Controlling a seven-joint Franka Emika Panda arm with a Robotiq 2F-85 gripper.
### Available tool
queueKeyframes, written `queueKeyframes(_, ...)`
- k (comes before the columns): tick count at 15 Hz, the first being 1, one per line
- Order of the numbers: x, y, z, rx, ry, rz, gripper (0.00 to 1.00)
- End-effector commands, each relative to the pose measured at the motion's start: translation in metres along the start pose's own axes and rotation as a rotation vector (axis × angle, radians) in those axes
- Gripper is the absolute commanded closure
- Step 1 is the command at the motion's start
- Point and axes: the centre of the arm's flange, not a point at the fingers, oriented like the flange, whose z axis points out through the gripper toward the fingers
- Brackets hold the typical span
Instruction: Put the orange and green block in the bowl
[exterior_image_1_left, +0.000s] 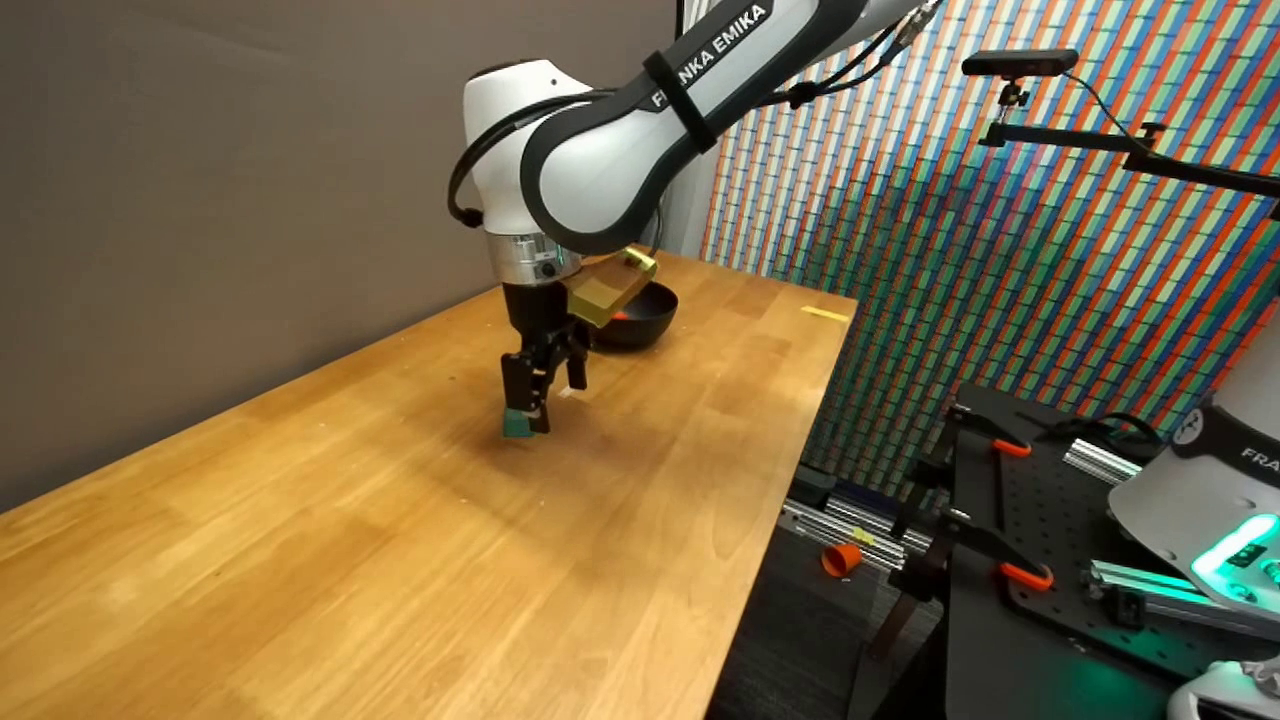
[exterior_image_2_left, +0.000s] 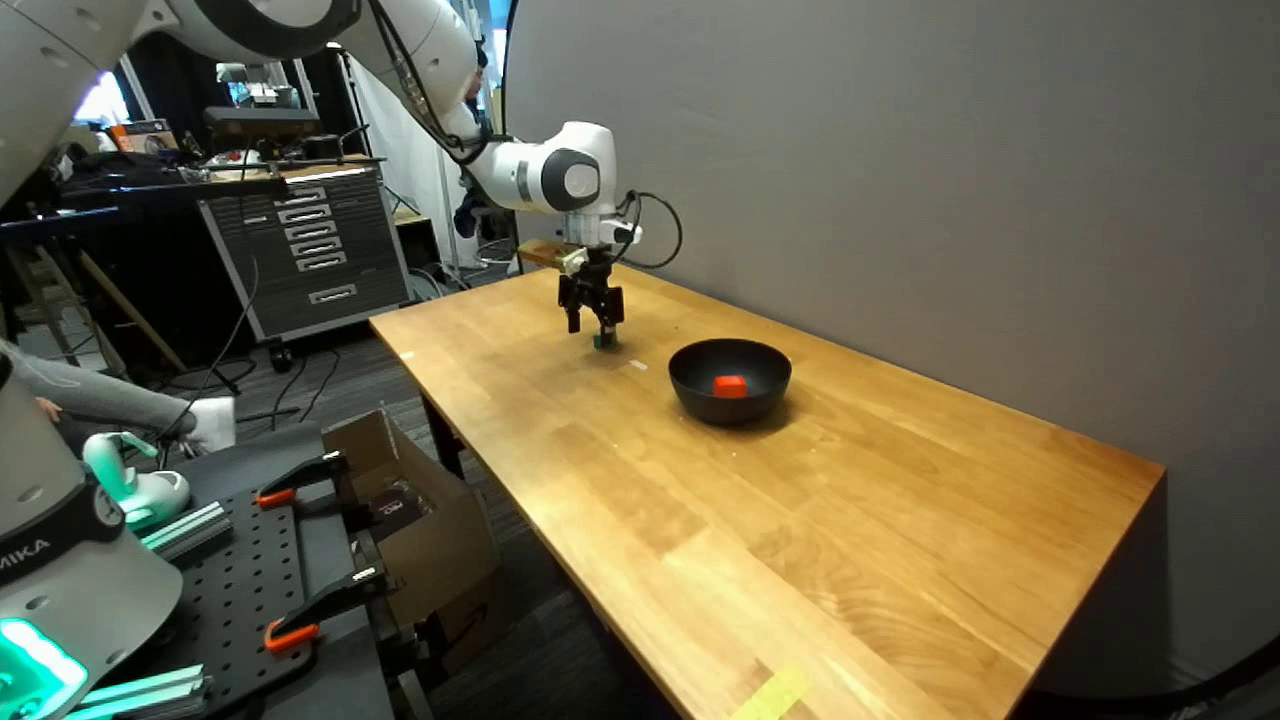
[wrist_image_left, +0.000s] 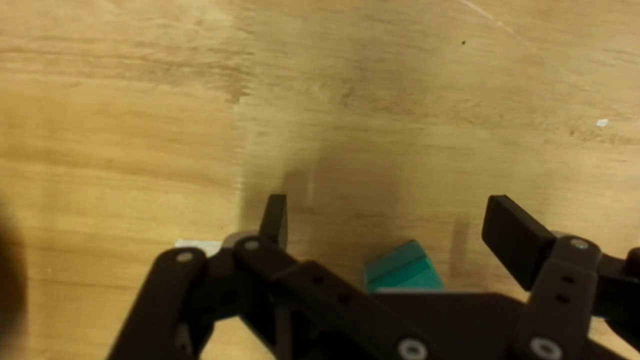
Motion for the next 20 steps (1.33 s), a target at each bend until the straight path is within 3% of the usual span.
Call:
queueKeyframes(1, 0.019, 0.010, -0.004, 0.002, 0.064, -0.060, 0.00)
queueKeyframes(8, 0.034, 0.004, 0.009, 0.023, 0.078, -0.104, 0.00)
queueKeyframes(9, 0.035, 0.003, 0.012, 0.018, 0.083, -0.112, 0.25)
queueKeyframes(10, 0.036, 0.002, 0.014, 0.017, 0.084, -0.117, 0.26)
queueKeyframes(17, 0.042, 0.002, 0.012, -0.001, 0.099, -0.133, 0.82)
queueKeyframes(20, 0.042, 0.016, 0.006, -0.038, 0.103, -0.103, 0.85)
